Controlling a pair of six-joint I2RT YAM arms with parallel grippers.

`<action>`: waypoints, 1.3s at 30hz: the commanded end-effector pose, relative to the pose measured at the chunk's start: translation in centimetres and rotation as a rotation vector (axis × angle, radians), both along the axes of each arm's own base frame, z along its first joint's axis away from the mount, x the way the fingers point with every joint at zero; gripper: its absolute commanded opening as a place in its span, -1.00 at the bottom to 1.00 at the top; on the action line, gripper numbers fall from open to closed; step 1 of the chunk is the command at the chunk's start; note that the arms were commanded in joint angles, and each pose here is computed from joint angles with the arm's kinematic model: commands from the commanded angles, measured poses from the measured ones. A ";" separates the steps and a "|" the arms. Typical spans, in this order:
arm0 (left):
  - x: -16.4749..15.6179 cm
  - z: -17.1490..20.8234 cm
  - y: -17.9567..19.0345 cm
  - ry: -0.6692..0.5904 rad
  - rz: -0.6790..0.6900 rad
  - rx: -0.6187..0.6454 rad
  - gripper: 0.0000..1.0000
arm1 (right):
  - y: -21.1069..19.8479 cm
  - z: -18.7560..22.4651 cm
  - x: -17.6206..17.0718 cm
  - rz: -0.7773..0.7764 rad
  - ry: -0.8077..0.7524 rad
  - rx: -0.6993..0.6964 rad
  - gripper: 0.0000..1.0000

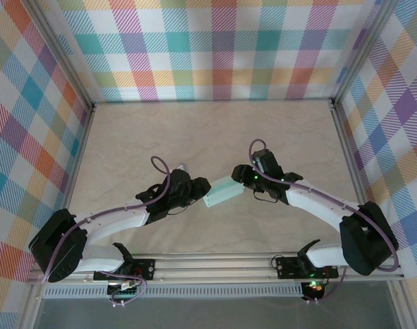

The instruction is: Fold the paper box

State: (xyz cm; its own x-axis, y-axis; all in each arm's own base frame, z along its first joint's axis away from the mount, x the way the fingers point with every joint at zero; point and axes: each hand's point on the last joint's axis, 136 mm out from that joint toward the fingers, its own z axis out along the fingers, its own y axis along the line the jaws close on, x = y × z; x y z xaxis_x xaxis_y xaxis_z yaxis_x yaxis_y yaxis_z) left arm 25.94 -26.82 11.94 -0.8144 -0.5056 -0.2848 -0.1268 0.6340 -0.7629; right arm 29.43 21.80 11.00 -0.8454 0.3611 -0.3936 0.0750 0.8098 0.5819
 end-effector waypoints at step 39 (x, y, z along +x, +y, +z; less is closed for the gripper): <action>-3.5 -11.9 3.9 0.230 -0.016 0.269 -0.38 | -1.0 3.5 -0.4 0.090 0.004 0.308 0.27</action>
State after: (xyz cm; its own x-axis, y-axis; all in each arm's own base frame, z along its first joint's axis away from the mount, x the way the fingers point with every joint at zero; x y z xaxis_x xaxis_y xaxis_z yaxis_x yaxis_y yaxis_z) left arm 27.85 -27.99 10.19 -0.7861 -0.5341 -0.3111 -0.0835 0.5905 -0.8027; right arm 29.50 19.83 12.80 -0.8720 0.3974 -0.2860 0.0596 0.6660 0.7436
